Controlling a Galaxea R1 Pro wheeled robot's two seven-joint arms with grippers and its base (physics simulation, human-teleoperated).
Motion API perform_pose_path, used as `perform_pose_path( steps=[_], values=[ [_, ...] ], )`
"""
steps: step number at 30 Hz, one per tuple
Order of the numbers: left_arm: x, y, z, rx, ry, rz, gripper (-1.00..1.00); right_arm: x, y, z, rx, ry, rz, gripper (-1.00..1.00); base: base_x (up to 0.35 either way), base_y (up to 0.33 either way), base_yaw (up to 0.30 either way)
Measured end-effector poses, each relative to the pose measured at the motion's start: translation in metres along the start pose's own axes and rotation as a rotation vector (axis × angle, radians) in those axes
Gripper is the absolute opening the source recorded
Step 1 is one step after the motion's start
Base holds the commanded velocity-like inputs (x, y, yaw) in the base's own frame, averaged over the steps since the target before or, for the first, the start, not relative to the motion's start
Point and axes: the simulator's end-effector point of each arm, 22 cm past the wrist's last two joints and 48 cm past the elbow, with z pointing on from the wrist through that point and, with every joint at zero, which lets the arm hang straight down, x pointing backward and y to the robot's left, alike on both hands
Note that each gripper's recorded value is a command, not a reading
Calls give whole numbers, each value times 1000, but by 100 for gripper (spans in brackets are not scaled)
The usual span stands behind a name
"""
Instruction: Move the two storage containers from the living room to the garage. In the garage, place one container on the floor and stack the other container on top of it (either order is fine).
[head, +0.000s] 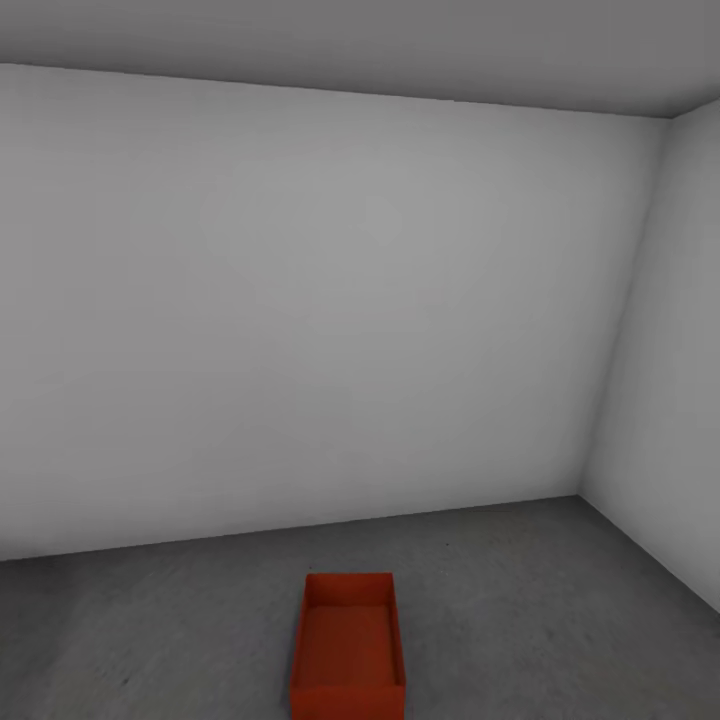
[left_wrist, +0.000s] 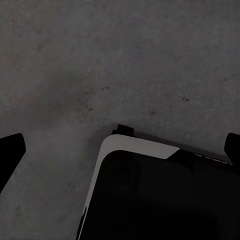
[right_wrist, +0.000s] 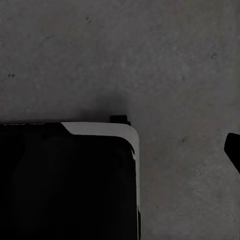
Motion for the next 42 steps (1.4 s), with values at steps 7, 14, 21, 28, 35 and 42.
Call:
perform_pose_path(
  steps=[7,14,21,28,35,42],
  values=[
    [1,-2,0,3,2,0,100,0,0,0,-2,-2,5,100,0,0,-116],
    [1,-2,0,4,2,0,100,0,0,0,-3,-1,8,100,0,0,-250],
    [1,-2,0,4,2,0,100,0,0,0,-3,-2,8,100,0,0,-287],
    [3,-4,0,11,8,5,100,0,-2,0,0,0,13,100,0,0,-294],
    [3,-14,0,76,14,5,100,1,-2,0,0,1,16,100,0,0,-294],
    [4,-18,0,92,17,7,100,2,-4,0,2,4,16,100,0,0,-291]
  ],
)
